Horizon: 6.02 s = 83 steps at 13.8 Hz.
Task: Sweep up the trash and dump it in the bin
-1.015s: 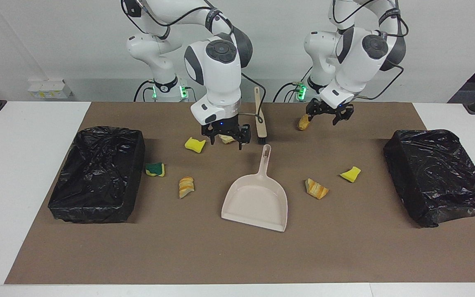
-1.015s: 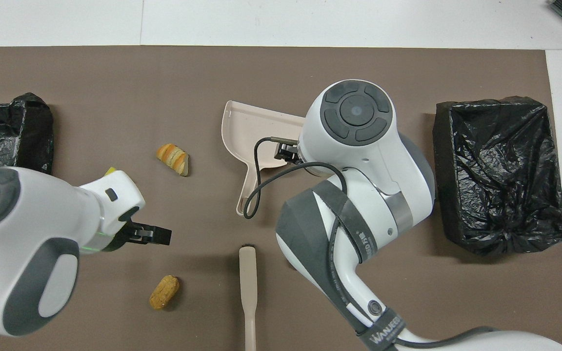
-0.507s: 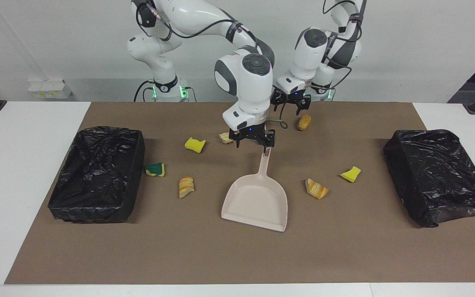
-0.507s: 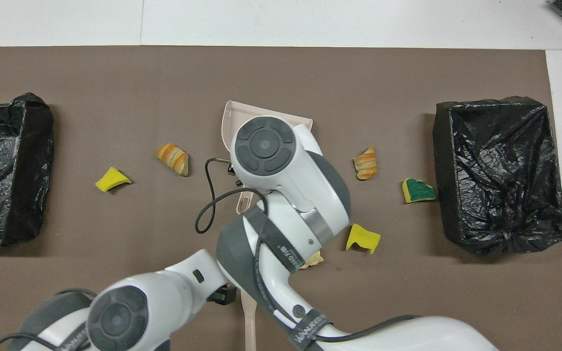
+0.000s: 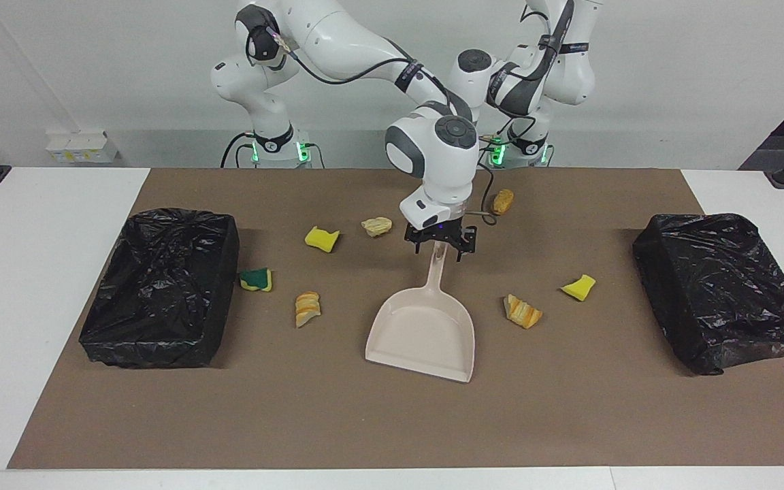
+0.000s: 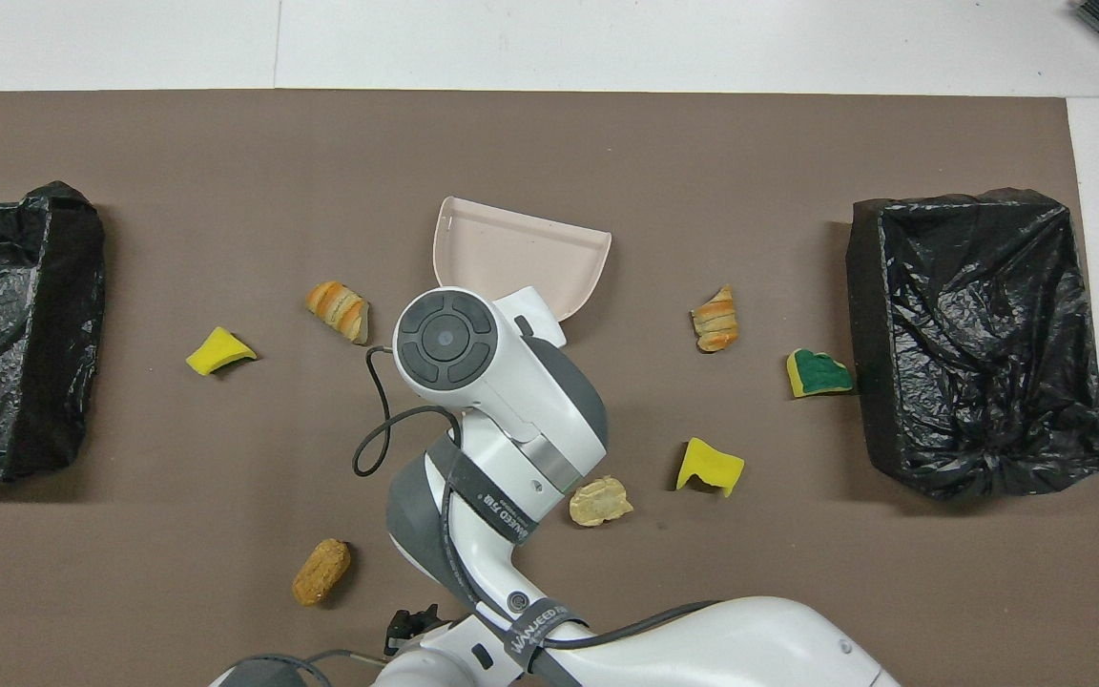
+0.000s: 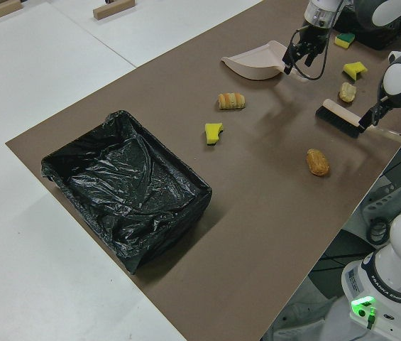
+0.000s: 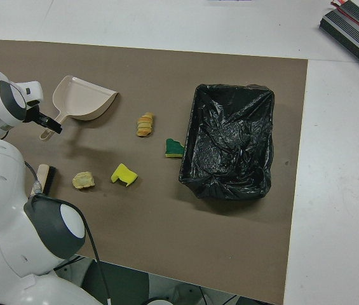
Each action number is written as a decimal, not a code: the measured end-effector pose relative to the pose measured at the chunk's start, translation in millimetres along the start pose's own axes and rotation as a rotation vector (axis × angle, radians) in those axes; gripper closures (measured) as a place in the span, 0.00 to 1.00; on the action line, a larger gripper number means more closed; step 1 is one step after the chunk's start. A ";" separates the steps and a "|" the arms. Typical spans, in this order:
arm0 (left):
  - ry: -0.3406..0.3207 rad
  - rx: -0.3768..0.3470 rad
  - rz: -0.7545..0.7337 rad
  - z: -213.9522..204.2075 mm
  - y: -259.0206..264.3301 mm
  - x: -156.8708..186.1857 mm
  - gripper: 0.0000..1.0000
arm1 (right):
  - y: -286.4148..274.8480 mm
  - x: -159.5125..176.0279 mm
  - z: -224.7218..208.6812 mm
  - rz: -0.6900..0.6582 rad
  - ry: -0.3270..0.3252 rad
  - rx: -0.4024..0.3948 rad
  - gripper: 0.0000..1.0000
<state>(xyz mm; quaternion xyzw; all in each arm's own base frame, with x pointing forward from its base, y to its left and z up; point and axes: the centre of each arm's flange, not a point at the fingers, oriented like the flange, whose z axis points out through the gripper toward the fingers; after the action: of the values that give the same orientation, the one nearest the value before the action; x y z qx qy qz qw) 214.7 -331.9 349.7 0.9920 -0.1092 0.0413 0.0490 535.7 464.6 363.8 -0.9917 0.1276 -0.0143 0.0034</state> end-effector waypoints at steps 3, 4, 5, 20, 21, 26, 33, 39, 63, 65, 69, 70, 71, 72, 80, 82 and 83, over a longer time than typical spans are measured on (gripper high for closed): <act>0.016 0.000 -0.008 7.9 8.6 -14.2 0.00 | 1.8 -4.5 12.4 -0.004 -0.005 -0.007 0.00; 0.016 -0.001 -0.012 9.1 10.5 -17.7 0.00 | 2.5 -4.7 14.5 -0.004 -0.006 -0.009 0.01; 0.014 -0.001 -0.017 9.7 12.4 -20.4 0.00 | 2.9 -4.4 14.9 -0.003 -0.006 -0.009 0.04; -0.019 0.016 -0.077 26.1 14.4 -26.5 0.83 | 18.9 16.3 -25.7 -0.339 0.039 0.023 0.68; -0.019 0.015 -0.080 26.1 13.9 -26.0 0.71 | 22.7 18.2 -30.8 -0.415 0.037 0.017 0.68; -0.019 0.016 -0.093 26.1 10.7 -22.4 0.49 | 65.6 41.1 -56.1 -0.855 -0.006 -0.024 0.68; -0.008 0.003 -0.110 18.0 12.4 -12.1 0.74 | 111.9 75.0 -42.9 -1.461 -0.059 -0.027 0.68; -0.072 0.069 -0.222 -5.6 -11.8 25.1 0.74 | 127.3 97.2 -33.2 -1.759 0.000 -0.061 0.68; -0.018 0.108 -0.435 1.6 -311.9 219.5 0.74 | 87.6 122.2 -1.5 -1.819 -0.102 -0.132 0.68; -0.008 0.059 -0.398 1.9 -273.6 232.5 0.74 | 87.2 121.9 -1.6 -1.819 -0.102 -0.132 0.68; -0.011 0.004 -0.326 5.1 -216.1 245.0 0.74 | 86.9 121.6 -1.6 -1.819 -0.102 -0.132 0.68; -0.014 -0.008 -0.298 10.5 -200.4 245.8 0.74 | 86.9 121.6 -1.6 -1.819 -0.102 -0.132 0.68; -0.015 -0.018 -0.271 17.6 -185.1 246.1 0.74 | 86.8 121.6 -1.6 -1.819 -0.102 -0.132 0.68; -0.013 -0.031 -0.250 22.8 -169.7 246.8 0.74 | 86.8 121.6 -1.6 -1.819 -0.102 -0.132 0.68; -0.032 -0.122 -0.468 11.5 -98.5 245.2 0.74 | 88.6 126.8 -3.1 -1.812 -0.075 -0.129 0.68; -0.032 -0.113 -0.553 -3.7 -116.2 249.3 0.74 | 89.5 129.0 -3.5 -1.809 -0.066 -0.129 0.68; -0.029 -0.106 -0.588 -16.3 -126.8 250.8 0.74 | 89.6 129.1 -3.5 -1.809 -0.066 -0.130 0.68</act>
<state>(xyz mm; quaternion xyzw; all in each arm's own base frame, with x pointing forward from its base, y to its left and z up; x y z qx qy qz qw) 485.5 -260.4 377.9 0.9776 0.1799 0.0055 0.1090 637.9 345.3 369.9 -0.7115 -0.6996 0.0239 -0.0612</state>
